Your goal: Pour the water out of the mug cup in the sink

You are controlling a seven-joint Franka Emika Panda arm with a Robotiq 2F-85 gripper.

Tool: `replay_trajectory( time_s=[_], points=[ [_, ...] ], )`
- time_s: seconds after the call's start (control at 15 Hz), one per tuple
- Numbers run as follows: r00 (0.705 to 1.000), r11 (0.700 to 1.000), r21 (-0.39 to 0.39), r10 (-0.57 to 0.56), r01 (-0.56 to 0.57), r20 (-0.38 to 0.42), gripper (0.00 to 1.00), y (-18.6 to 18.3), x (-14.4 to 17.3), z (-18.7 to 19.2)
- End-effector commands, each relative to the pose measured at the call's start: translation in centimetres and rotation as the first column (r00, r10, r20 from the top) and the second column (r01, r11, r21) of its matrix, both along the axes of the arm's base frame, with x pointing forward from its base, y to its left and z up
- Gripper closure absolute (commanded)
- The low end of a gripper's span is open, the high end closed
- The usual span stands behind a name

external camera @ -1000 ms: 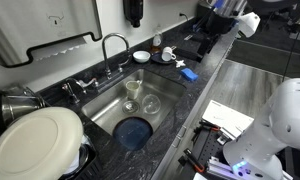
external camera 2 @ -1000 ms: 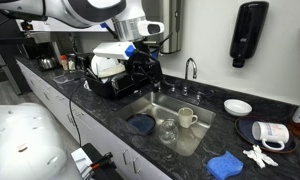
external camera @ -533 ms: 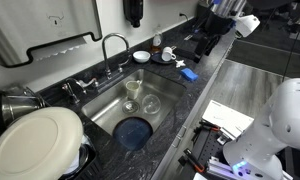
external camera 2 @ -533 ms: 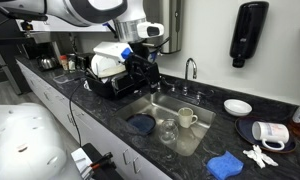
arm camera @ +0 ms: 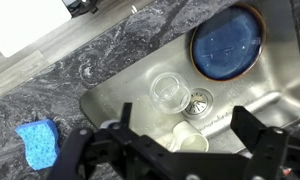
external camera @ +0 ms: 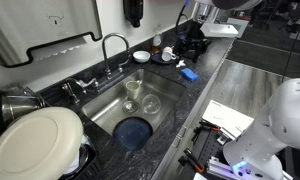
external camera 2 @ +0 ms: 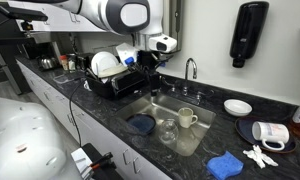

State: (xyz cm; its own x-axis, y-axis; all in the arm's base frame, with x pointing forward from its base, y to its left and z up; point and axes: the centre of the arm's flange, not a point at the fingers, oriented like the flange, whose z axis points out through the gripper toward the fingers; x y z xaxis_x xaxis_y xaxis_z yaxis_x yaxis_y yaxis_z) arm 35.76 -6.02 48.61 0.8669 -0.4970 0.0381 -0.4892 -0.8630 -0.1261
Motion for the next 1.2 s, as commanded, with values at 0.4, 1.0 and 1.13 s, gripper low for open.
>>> replay_trajectory(
  time_s=[0.4,1.0,1.13],
  points=[
    [0.943,0.943,0.011,-0.332,0.332,-0.006,0.00,-1.1,6.9,-1.4],
    [0.820,0.834,-0.012,-0.544,0.551,-0.176,0.00,-3.3,12.2,-6.8],
    [0.763,0.788,-0.037,-0.606,0.615,-0.225,0.00,-4.3,14.3,-9.3]
  ],
)
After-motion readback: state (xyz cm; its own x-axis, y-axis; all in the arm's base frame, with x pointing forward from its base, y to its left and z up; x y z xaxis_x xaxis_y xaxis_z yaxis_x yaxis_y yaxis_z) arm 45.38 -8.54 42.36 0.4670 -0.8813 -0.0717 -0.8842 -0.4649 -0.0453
